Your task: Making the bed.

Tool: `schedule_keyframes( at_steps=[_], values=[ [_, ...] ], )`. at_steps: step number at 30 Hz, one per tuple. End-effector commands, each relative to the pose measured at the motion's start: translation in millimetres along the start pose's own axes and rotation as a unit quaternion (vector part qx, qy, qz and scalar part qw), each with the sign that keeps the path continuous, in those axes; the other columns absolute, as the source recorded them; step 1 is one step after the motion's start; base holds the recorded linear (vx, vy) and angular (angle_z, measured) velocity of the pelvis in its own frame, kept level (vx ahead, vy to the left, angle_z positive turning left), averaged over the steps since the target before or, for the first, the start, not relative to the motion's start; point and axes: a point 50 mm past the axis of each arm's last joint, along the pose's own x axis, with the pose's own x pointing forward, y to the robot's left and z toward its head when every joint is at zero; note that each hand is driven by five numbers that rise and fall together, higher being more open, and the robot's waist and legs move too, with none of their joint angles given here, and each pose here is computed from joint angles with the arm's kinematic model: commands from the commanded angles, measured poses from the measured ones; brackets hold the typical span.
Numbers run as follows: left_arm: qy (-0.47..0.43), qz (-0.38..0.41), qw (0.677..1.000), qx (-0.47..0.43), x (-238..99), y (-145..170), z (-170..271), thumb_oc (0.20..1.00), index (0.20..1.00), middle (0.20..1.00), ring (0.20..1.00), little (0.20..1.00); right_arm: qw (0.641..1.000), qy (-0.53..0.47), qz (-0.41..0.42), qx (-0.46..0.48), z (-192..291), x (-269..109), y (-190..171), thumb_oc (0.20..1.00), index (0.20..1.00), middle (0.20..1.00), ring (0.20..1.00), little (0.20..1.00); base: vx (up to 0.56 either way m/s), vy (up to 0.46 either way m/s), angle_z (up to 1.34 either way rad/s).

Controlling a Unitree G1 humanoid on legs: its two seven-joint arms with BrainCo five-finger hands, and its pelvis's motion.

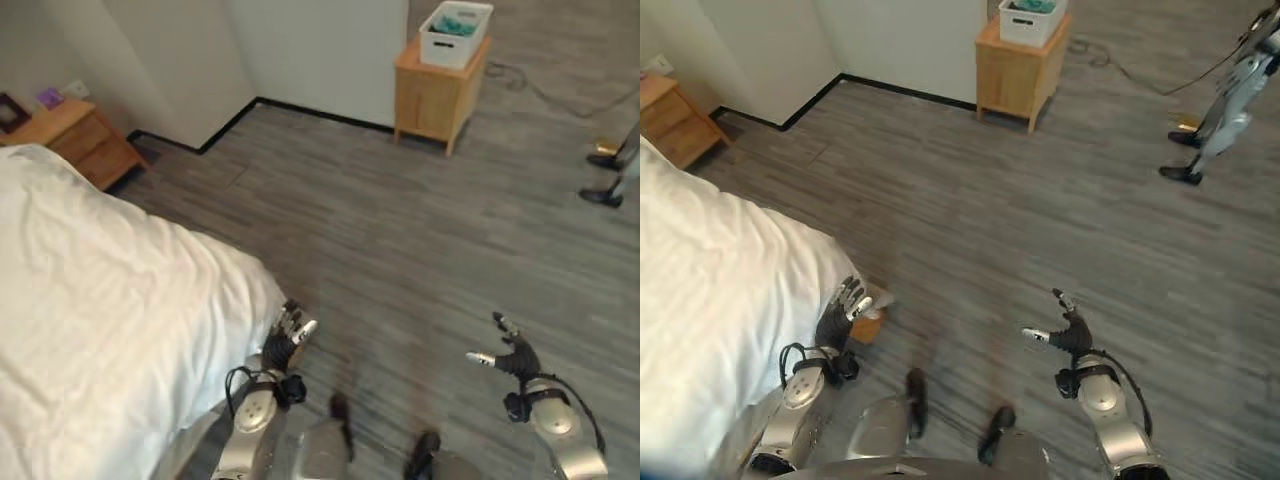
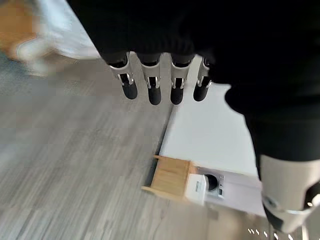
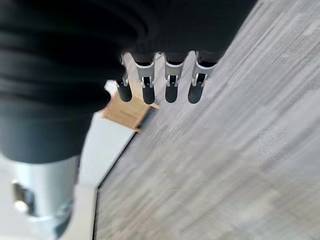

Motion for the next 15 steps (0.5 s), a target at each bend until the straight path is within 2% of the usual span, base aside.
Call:
schedule_keyframes(
  at_steps=[1, 8, 12, 15],
  values=[
    [-0.064, -0.020, 0.998, -0.005, 5, -6, 27, 1.000, 1.000, 1.000, 1.000, 1.000, 0.998, -0.066, -0.023, 0.002, 28, 8, -5, 1.000, 1.000, 1.000, 1.000, 1.000, 0.47, 0.172, -0.39],
    [-0.062, -0.014, 0.997, 0.050, 12, -3, 32, 1.000, 1.000, 1.000, 1.000, 1.000, 0.998, -0.048, -0.028, -0.009, 21, 6, -2, 1.000, 1.000, 1.000, 1.000, 1.000, 0.41, 0.185, -0.09],
    [-0.069, -0.007, 0.996, 0.053, 16, -6, 35, 1.000, 1.000, 1.000, 1.000, 1.000, 0.998, -0.061, -0.028, 0.003, 27, 5, 0, 1.000, 1.000, 1.000, 1.000, 1.000, 0.42, 0.190, 0.72],
    [-0.076, -0.016, 0.996, 0.054, 20, -13, 37, 1.000, 1.000, 1.000, 1.000, 1.000, 0.997, -0.077, -0.023, 0.016, 35, 7, 2, 1.000, 1.000, 1.000, 1.000, 1.000, 0.49, -0.055, 0.97]
  ],
)
